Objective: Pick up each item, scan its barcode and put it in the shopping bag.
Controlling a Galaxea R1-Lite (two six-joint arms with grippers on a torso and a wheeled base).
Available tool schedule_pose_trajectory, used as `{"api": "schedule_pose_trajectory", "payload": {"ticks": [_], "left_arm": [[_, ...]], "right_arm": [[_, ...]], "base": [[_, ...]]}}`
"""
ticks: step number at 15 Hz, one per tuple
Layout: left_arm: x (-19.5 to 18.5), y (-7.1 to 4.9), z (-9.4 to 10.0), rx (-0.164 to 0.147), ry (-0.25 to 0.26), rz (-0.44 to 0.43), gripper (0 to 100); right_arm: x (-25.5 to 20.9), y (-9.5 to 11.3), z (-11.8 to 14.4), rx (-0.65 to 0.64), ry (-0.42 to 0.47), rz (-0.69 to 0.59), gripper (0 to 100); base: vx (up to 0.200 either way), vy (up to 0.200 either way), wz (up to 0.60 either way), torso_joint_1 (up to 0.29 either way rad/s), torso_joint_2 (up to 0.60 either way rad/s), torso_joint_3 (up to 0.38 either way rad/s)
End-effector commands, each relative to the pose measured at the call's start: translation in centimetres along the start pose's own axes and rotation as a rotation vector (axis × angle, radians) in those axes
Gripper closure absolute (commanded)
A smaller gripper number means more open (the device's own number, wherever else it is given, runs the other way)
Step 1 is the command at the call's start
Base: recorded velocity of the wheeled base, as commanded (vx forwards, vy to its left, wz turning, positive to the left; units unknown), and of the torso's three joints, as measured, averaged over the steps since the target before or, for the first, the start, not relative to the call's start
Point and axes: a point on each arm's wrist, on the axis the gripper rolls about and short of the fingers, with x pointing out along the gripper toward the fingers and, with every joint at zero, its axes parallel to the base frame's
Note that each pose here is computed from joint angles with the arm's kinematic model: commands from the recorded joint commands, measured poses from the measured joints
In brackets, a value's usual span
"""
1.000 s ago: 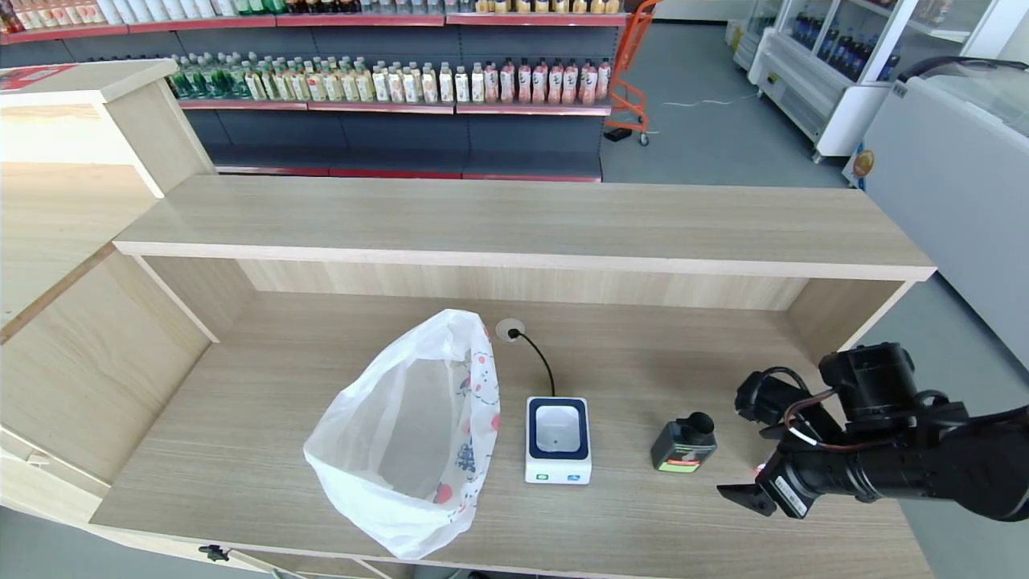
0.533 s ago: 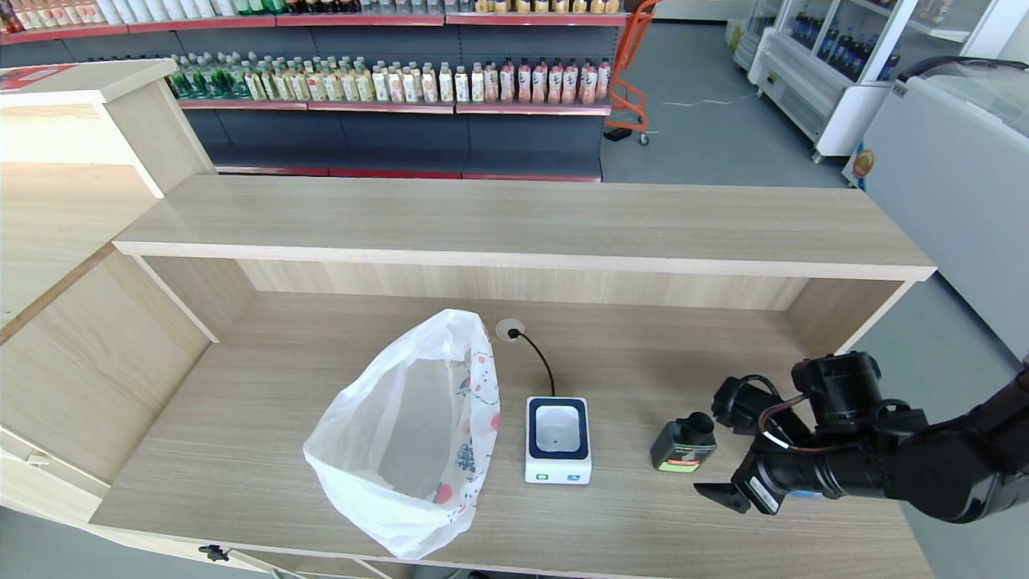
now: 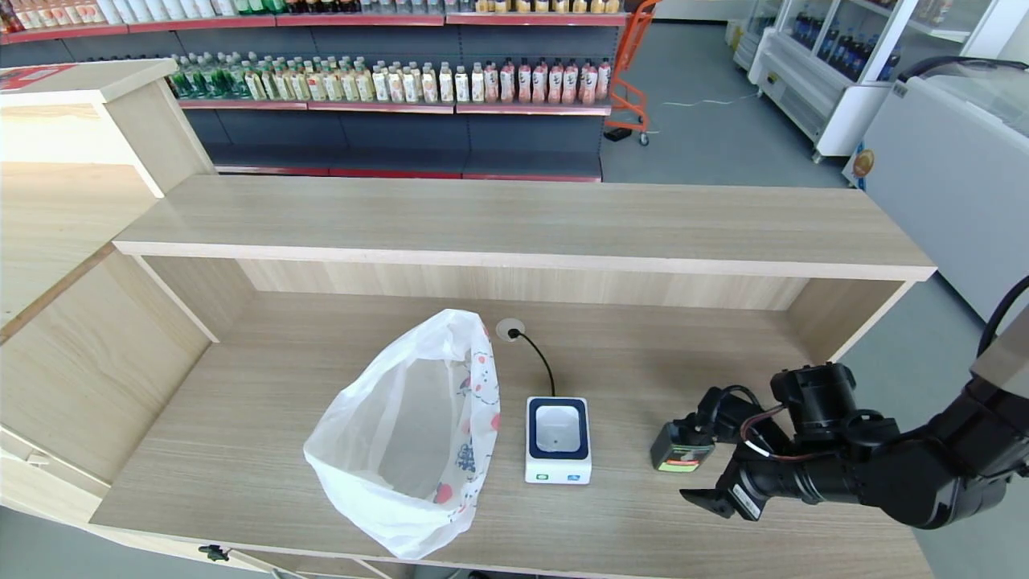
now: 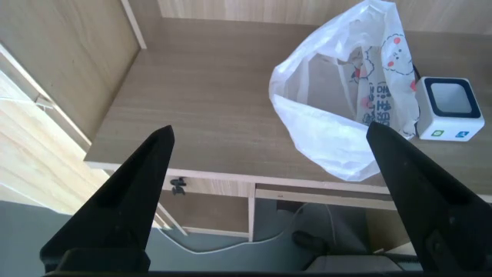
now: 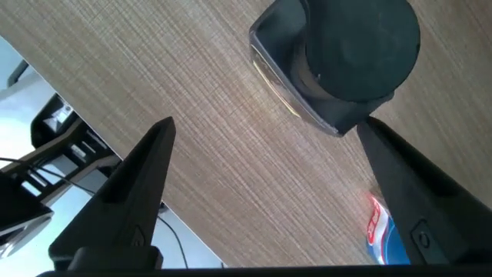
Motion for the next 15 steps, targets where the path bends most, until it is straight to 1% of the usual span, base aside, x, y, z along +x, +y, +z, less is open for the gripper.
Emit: {"api": "schedule_pose_trajectory", "payload": {"ticks": [1, 7, 9, 11, 12, 15], "left_arm": [[0.0, 0.0, 0.0, 0.0, 0.0, 0.001, 0], [0.0, 0.0, 0.0, 0.0, 0.0, 0.001, 0], [0.0, 0.0, 0.0, 0.0, 0.0, 0.001, 0], [0.0, 0.0, 0.0, 0.0, 0.0, 0.001, 0], [0.0, 0.0, 0.0, 0.0, 0.0, 0.001, 0], [0.0, 0.0, 0.0, 0.0, 0.0, 0.001, 0]], "right_arm": [[0.2, 0.2, -0.4, 0.004, 0.013, 0.01, 100], [-0.3, -0.1, 0.1, 0.0, -0.009, -0.009, 100], [-1.2, 0.0, 0.2, -0.002, -0.02, -0.016, 100], [-2.9, -0.3, 0.3, 0.003, -0.034, -0.057, 100], [-3.4, -0.7, 0.4, 0.004, -0.046, -0.074, 0], [-2.7, -0.6, 0.1, 0.01, -0.026, -0.057, 0]], "base": [[0.0, 0.0, 0.0, 0.0, 0.0, 0.0], [0.0, 0.0, 0.0, 0.0, 0.0, 0.0], [0.0, 0.0, 0.0, 0.0, 0.0, 0.0], [0.0, 0.0, 0.0, 0.0, 0.0, 0.0], [0.0, 0.0, 0.0, 0.0, 0.0, 0.0], [0.0, 0.0, 0.0, 0.0, 0.0, 0.0]]}}
